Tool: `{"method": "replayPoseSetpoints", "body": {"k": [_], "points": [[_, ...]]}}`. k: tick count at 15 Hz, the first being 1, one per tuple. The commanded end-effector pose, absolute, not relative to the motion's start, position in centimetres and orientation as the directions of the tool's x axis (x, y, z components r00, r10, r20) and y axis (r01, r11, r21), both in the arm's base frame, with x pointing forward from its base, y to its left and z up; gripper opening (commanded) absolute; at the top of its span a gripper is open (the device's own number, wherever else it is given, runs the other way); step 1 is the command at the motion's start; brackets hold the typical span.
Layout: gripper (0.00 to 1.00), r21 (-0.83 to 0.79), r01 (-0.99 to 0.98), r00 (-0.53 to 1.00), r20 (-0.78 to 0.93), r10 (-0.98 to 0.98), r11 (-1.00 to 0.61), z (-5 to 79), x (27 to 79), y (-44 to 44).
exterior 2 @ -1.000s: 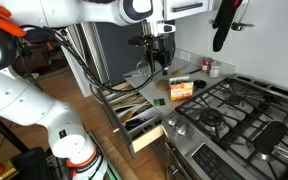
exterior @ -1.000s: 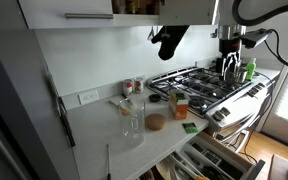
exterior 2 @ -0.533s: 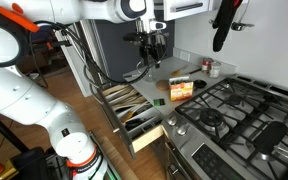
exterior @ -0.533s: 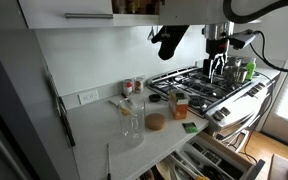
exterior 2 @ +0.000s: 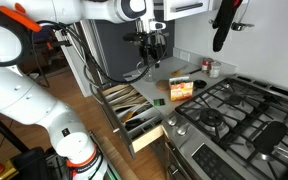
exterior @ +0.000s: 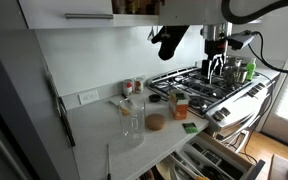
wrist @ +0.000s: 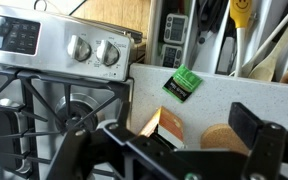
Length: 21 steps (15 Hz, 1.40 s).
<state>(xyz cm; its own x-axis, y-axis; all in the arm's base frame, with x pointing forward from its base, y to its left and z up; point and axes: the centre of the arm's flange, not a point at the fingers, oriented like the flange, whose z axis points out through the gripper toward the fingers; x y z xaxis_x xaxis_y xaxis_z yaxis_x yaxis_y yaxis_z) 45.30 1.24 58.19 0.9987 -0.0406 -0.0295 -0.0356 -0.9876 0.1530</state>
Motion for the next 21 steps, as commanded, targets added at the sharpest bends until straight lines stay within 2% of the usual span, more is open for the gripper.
{"method": "replayPoseSetpoints", "body": {"k": [1,4,6,10,12,13,21], "points": [[1.0,0.153,-0.036,0.999,-0.03,-0.041,-0.988,58.2,45.3,1.2],[1.0,0.111,0.021,0.998,-0.061,0.014,-0.994,56.0,45.1,4.4],[1.0,0.02,0.027,0.994,-0.103,0.025,-0.999,54.1,44.7,7.8],[1.0,-0.108,-0.032,0.997,-0.07,-0.025,-0.994,50.8,44.9,14.1],[1.0,-0.096,-0.083,0.996,-0.035,-0.08,-0.992,49.5,45.4,16.2],[1.0,-0.085,-0.037,0.998,-0.058,-0.032,-0.996,51.3,45.3,14.7],[1.0,-0.1,-0.002,0.999,-0.033,0.001,-0.995,50.5,46.4,16.1]]}}
